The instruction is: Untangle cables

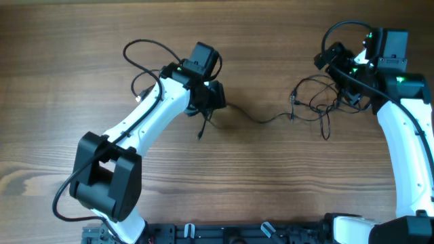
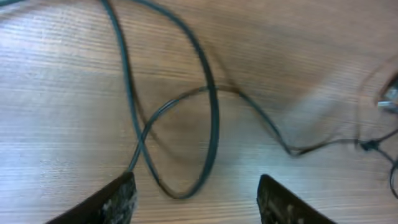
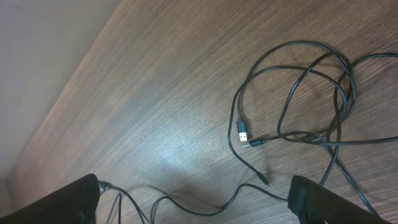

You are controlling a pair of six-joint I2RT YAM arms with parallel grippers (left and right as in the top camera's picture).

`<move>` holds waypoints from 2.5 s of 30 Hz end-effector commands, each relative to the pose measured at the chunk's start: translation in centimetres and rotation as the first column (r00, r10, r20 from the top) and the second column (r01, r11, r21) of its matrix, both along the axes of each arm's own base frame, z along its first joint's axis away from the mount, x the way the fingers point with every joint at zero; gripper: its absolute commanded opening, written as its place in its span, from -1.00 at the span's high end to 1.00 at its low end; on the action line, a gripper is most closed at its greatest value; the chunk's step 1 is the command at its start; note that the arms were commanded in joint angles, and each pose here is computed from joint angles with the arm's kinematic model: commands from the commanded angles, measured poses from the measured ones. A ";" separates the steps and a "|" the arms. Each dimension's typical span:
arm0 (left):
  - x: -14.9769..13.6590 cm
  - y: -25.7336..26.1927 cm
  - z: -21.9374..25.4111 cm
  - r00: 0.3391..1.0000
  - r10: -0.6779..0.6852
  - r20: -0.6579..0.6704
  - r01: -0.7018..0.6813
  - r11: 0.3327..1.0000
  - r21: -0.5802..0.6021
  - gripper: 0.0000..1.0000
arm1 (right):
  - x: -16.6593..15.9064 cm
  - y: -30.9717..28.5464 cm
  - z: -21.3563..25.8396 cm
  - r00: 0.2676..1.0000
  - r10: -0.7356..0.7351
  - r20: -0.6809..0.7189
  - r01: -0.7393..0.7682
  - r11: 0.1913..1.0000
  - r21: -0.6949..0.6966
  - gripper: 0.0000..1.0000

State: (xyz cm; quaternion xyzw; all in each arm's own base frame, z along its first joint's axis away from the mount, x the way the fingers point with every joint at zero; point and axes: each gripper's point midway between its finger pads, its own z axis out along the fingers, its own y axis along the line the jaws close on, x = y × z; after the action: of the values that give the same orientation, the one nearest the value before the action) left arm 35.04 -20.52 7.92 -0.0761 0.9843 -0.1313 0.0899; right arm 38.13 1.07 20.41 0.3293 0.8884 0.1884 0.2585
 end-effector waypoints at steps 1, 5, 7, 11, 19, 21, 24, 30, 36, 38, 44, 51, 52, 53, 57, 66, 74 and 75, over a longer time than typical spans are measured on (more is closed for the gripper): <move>-0.8 0.7 -2.2 1.000 0.007 -0.012 -0.007 1.000 0.023 -0.22 | 0.0 0.0 0.8 1.000 0.004 0.022 -0.004 1.000 0.003 -0.99; -0.3 0.5 -3.0 1.000 0.006 0.022 -0.007 1.000 0.006 0.11 | 0.0 0.0 0.8 1.000 0.004 0.022 -0.005 1.000 0.003 -0.99; -0.2 0.4 -3.0 1.000 0.006 0.029 -0.006 1.000 0.002 0.52 | 0.0 0.0 0.8 1.000 0.004 0.022 -0.004 1.000 0.003 -0.99; -0.2 0.2 -3.0 1.000 0.002 0.030 -0.002 1.000 0.002 0.92 | 0.0 0.0 0.8 1.000 0.004 0.022 -0.004 1.000 0.004 -1.00; 8.1 1.4 10.0 0.921 -0.001 0.388 0.037 0.996 -0.086 0.92 | 0.0 0.0 0.8 1.000 0.004 0.022 -0.004 1.000 0.003 -0.99; 11.4 2.7 16.9 0.844 0.086 0.529 0.003 0.986 -0.166 0.92 | 0.0 0.0 0.8 1.000 0.004 0.022 -0.004 1.000 0.003 -0.99; 14.5 3.6 26.6 0.704 0.190 0.684 0.064 0.943 -0.328 0.92 | 0.0 0.0 0.8 1.000 0.004 0.022 -0.004 1.000 0.003 -0.99; 16.9 6.4 40.8 0.431 0.593 0.680 0.175 0.685 -0.707 0.92 | 0.0 0.0 0.8 1.000 0.004 0.022 -0.004 1.000 0.004 -0.99; 20.2 12.9 38.8 0.334 0.690 0.642 0.007 0.679 -0.734 0.92 | 0.0 0.0 0.8 1.000 0.004 0.022 -0.004 1.000 0.003 -0.99; 21.6 16.1 37.3 0.286 0.721 0.631 -0.078 0.674 -0.734 0.92 | 0.0 0.0 0.8 1.000 0.004 0.022 -0.005 1.000 0.003 -0.99; 25.1 31.7 31.7 0.038 0.711 0.702 -0.371 0.662 -0.651 0.92 | 0.0 0.0 0.8 1.000 0.004 0.022 -0.004 1.000 0.004 -0.99; 23.2 48.0 25.1 -0.095 0.702 0.706 -0.583 0.536 -0.611 0.88 | 0.0 0.0 0.8 1.000 0.004 0.022 -0.004 1.000 0.003 -0.99; 22.8 49.5 23.7 -0.067 0.698 0.713 -0.613 0.535 -0.581 0.75 | 0.0 0.0 0.8 1.000 0.004 0.022 -0.004 1.000 0.003 -0.99; 22.6 50.1 22.7 -0.031 0.686 0.727 -0.629 0.552 -0.547 0.64 | 0.0 0.0 0.8 1.000 0.004 0.022 -0.005 1.000 0.003 -0.99; 22.4 50.7 16.4 0.188 0.648 0.738 -0.682 0.627 -0.377 -0.80 | 0.0 0.0 0.8 1.000 0.004 0.022 -0.004 1.000 0.003 -0.99; 21.5 46.7 11.2 0.461 0.630 0.625 -0.605 0.738 -0.298 -0.99 | 0.0 0.0 0.8 1.000 0.004 0.022 -0.005 1.000 0.003 -0.99; 16.5 25.3 18.9 0.854 0.436 0.284 -0.100 0.673 -0.733 -1.00 | 0.0 0.0 0.8 1.000 0.004 0.022 -0.004 1.000 0.003 -1.00; 15.3 22.0 18.4 0.899 0.356 0.255 -0.063 0.681 -0.730 -1.00 | 0.0 0.0 0.8 1.000 0.004 0.022 -0.004 1.000 0.003 -0.99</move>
State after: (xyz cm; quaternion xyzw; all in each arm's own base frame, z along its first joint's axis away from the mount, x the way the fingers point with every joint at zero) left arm 53.57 12.19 21.15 -0.3262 0.7985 -0.3942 0.3173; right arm 38.13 1.07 20.41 0.3293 0.8884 0.1884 0.2585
